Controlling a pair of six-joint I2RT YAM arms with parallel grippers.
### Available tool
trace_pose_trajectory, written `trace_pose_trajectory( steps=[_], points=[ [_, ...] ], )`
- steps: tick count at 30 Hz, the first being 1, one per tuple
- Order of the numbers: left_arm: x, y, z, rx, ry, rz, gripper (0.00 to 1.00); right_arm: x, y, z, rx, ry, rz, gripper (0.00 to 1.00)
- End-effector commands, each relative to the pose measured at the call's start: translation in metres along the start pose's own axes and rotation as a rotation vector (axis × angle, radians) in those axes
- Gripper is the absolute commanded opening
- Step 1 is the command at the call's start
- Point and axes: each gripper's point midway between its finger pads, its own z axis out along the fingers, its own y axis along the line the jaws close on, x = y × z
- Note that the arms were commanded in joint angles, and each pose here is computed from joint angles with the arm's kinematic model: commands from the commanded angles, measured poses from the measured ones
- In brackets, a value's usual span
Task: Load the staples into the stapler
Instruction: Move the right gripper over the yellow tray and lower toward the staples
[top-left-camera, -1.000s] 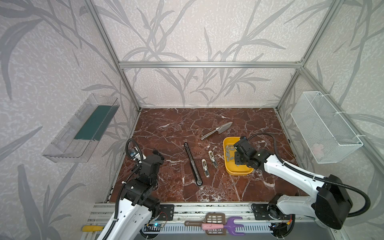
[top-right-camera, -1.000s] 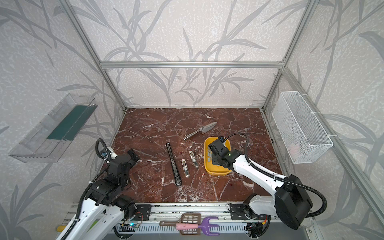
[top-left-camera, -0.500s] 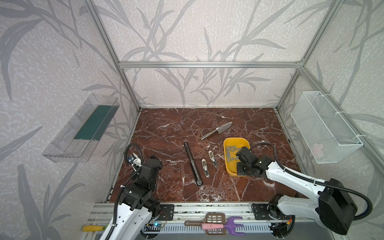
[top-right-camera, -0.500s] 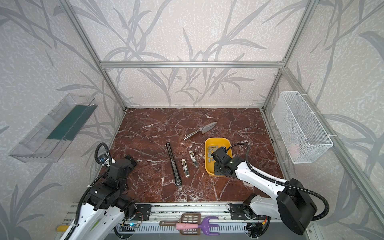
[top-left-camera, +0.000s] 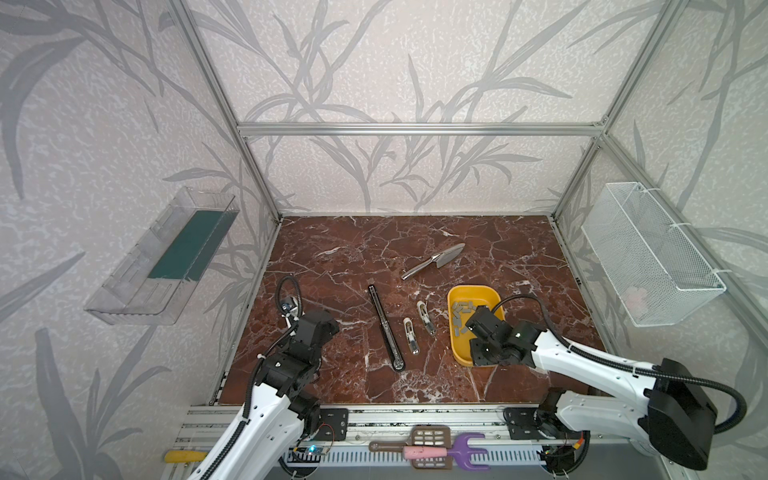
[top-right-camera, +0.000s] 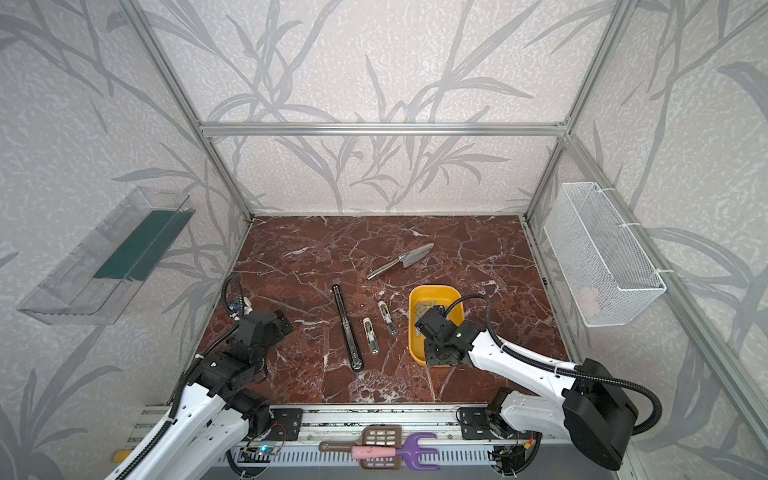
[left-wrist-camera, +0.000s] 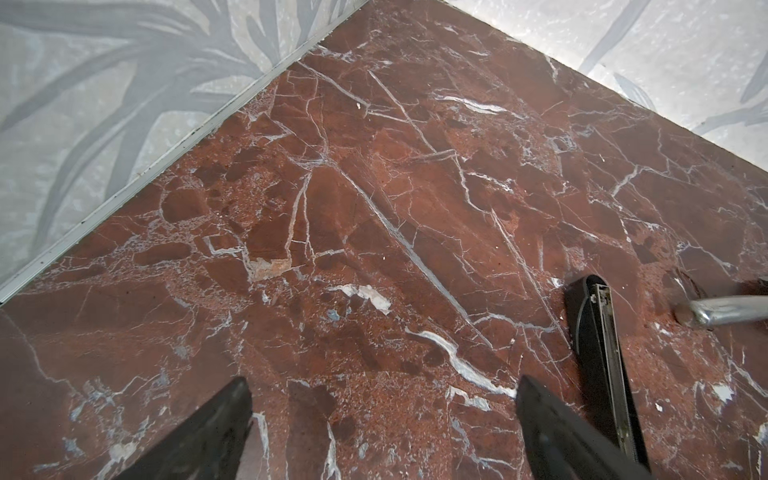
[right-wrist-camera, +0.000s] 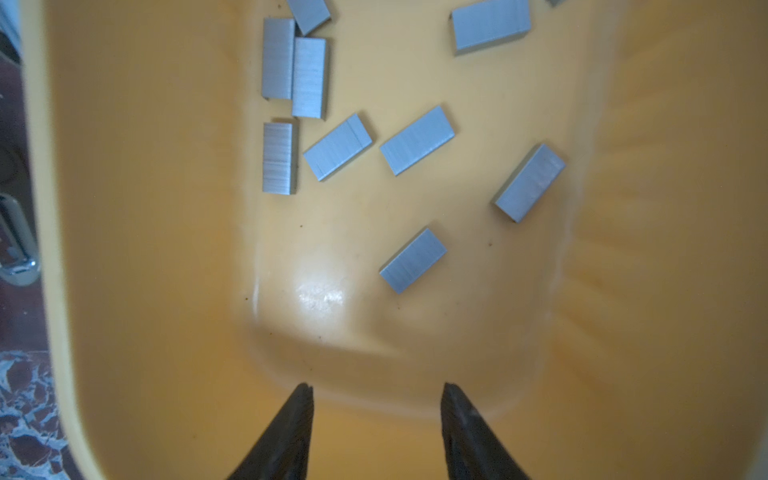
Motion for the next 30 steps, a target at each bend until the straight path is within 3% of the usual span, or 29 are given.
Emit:
trace_pose_trajectory(
  steps=[1,13,22,27,30],
  points=[
    [-0.006,-0.004,-0.006,0.049,-0.037,-0.01,0.99,0.021,-0.015,0.001,0.067,0.059,-0.006,0.52],
    [-0.004,-0.01,-0.021,0.225,-0.11,-0.041,0.99,0.03,-0.019,-0.007,0.04,0.043,-0.006,0.52],
    [0.004,-0.041,-0.015,0.342,-0.06,0.02,0.99,-0.04,-0.011,-0.044,0.021,-0.258,0.007,0.57],
    [0.006,-0.049,-0.01,0.347,-0.038,0.048,0.99,-0.078,-0.012,-0.055,-0.027,-0.425,0.071,0.68],
    [0.006,-0.056,-0.008,0.372,-0.04,0.062,0.99,-0.084,-0.02,-0.058,-0.036,-0.447,0.084,0.7]
  ],
)
